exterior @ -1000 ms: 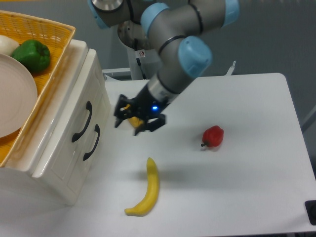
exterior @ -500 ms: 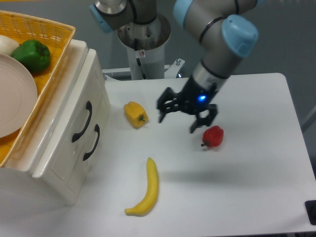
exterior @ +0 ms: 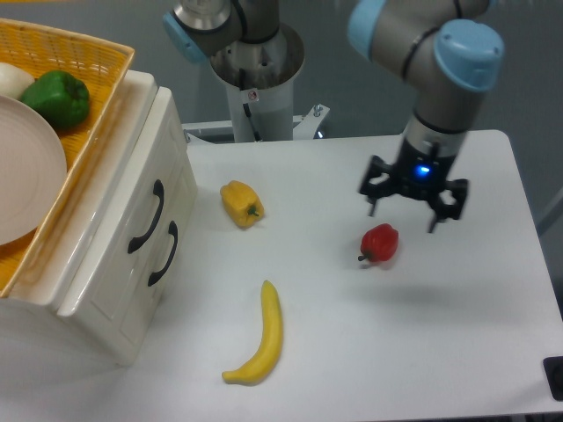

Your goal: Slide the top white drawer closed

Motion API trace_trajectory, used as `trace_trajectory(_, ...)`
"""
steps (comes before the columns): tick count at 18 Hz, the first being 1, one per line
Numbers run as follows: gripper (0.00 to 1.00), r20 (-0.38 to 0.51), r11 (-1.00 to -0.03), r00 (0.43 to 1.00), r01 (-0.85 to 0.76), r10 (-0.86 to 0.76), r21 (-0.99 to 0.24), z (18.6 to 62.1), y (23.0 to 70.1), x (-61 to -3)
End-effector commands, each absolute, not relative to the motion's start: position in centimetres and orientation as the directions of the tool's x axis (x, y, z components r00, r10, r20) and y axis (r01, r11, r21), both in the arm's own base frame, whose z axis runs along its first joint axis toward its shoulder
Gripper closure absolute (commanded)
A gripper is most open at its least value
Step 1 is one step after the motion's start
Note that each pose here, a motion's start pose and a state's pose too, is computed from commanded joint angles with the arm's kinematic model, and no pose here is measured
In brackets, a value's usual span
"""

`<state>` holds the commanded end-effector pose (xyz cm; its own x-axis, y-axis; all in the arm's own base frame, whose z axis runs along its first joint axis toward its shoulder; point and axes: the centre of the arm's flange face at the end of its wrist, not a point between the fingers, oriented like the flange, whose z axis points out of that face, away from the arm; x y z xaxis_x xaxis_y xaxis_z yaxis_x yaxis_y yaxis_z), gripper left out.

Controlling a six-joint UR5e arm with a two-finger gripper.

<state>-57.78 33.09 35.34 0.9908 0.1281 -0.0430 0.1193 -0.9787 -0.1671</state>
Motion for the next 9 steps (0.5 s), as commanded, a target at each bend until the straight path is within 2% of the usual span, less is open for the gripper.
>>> trace_trajectory(4, 0.00, -0.094, -0.995, 0.992, -0.085, -0.080, -0.053, 33.9, 29.6, -60.9)
trace_trajectory(9, 0.00, -0.103, -0.996, 0.992, -0.081, -0.079, -0.024, 33.6, 27.9, -62.8)
